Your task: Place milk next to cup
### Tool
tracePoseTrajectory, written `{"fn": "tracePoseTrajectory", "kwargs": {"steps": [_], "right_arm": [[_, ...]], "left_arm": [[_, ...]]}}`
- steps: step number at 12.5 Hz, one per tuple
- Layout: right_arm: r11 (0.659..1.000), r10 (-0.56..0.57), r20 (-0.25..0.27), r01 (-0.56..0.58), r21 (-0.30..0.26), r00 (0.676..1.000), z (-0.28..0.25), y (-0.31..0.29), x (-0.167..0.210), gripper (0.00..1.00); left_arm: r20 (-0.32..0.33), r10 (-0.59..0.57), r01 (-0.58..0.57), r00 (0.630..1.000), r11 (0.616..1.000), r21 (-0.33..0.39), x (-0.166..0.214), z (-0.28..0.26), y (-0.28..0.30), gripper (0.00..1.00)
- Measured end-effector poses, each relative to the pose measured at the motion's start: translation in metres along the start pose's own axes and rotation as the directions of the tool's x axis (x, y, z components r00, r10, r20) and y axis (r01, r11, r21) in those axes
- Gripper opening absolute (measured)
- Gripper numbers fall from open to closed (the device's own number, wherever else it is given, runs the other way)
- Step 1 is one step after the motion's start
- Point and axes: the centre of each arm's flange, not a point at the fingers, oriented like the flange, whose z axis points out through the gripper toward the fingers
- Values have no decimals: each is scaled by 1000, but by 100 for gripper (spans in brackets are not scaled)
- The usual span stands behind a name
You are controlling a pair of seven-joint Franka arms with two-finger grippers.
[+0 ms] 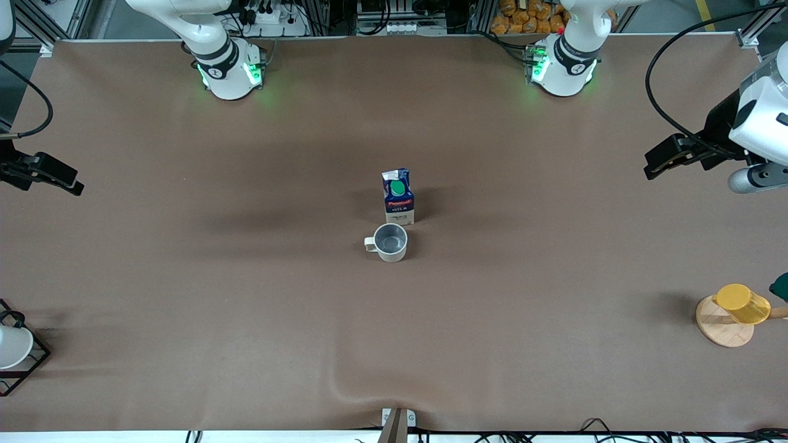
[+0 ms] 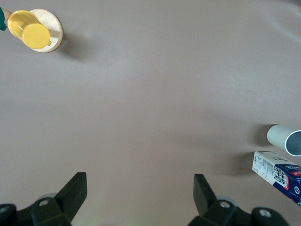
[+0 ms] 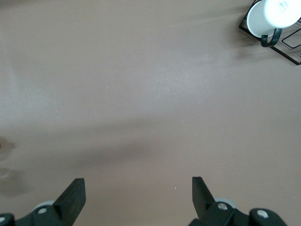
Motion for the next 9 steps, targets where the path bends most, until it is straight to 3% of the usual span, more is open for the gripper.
{"fn": "tracePoseTrajectory", "kwargs": {"steps": [9], "right_arm": [[1000, 4, 7, -4, -1, 1000, 1, 2, 0, 100]], "left_arm": [[2, -7, 7, 1000, 1000, -1, 1, 1, -4, 100]]}}
